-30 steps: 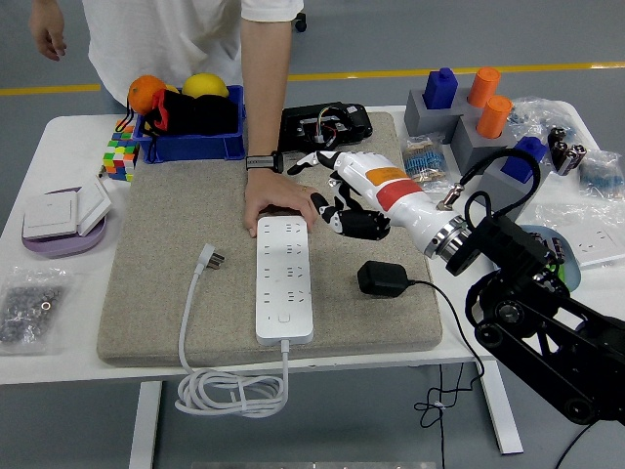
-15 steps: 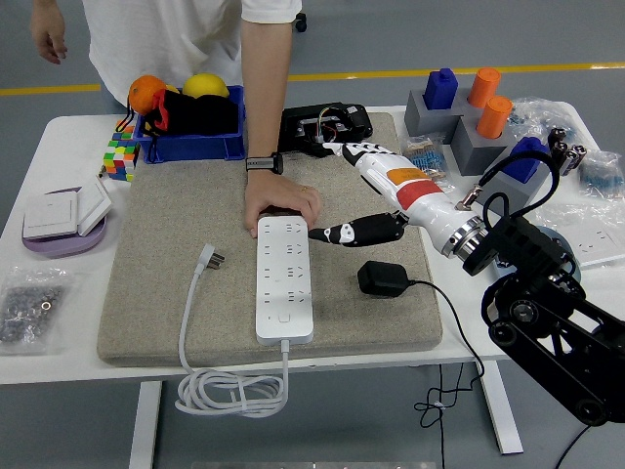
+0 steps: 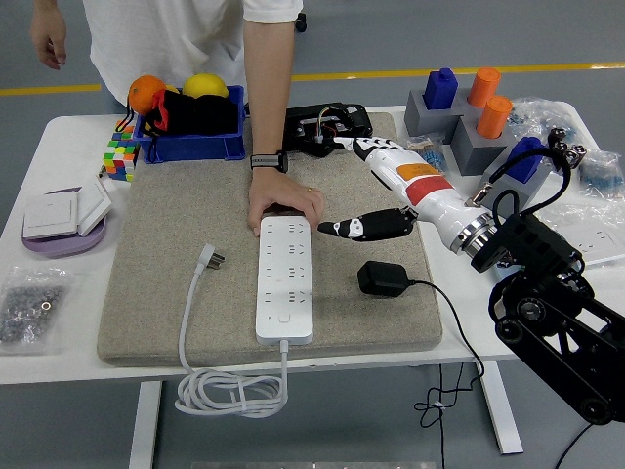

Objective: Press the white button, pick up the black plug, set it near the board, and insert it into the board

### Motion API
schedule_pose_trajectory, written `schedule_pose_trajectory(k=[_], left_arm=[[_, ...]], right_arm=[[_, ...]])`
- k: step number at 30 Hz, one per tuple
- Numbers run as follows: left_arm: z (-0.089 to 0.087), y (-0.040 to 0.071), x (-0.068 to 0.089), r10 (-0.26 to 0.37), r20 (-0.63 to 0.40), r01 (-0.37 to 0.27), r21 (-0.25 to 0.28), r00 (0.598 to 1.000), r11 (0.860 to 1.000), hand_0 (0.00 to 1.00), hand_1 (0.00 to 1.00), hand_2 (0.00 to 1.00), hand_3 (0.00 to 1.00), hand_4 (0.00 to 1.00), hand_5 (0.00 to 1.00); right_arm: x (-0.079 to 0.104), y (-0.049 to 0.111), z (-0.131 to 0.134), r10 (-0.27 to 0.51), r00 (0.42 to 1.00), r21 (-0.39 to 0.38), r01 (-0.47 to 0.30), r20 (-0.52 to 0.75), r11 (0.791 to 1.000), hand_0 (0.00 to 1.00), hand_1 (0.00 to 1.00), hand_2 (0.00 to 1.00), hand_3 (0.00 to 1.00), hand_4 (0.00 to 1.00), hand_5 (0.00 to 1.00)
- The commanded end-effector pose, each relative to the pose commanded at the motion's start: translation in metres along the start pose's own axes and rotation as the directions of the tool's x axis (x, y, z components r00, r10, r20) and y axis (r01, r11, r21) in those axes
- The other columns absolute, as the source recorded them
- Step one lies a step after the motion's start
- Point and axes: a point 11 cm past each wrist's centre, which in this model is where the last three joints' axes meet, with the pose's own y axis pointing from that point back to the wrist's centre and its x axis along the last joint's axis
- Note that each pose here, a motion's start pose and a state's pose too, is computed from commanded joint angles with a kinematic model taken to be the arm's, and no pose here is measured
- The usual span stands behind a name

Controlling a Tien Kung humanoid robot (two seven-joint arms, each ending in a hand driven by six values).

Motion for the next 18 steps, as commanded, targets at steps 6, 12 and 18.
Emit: schedule_pose_trajectory(k=[6, 12, 18], left_arm=[[-0.001, 0.0, 0.001, 0.002, 0.0, -0.002, 0.004, 1.0, 1.0, 0.624, 0.632, 0.64, 0.695, 0.59, 0.372], [-0.002, 0.0, 0.001, 0.001, 0.003, -0.001, 0.004, 1.0, 1.0, 0.624, 0.632, 0.64, 0.694, 0.59, 0.372], [-0.002, 0.0, 0.003, 0.005, 0.006, -0.005, 0.005, 1.0, 1.0, 0.624, 0.632, 0.64, 0.695, 0.59, 0.371]], right_arm=[[-0.001, 0.001, 0.002, -0.003, 1.0, -0.008, 0.003, -0.002, 1.0, 0.95, 0.9, 0.878, 0.931, 0.998, 0.482], [-0.002, 0.004, 0.01, -0.008, 1.0, -0.027, 0.008, -0.009, 1.0, 0.949, 0.897, 0.876, 0.931, 0.998, 0.476], [-0.012, 0.01, 0.042, -0.091, 0.996, -0.122, 0.088, -0.025, 0.989, 0.927, 0.838, 0.818, 0.89, 0.998, 0.341]])
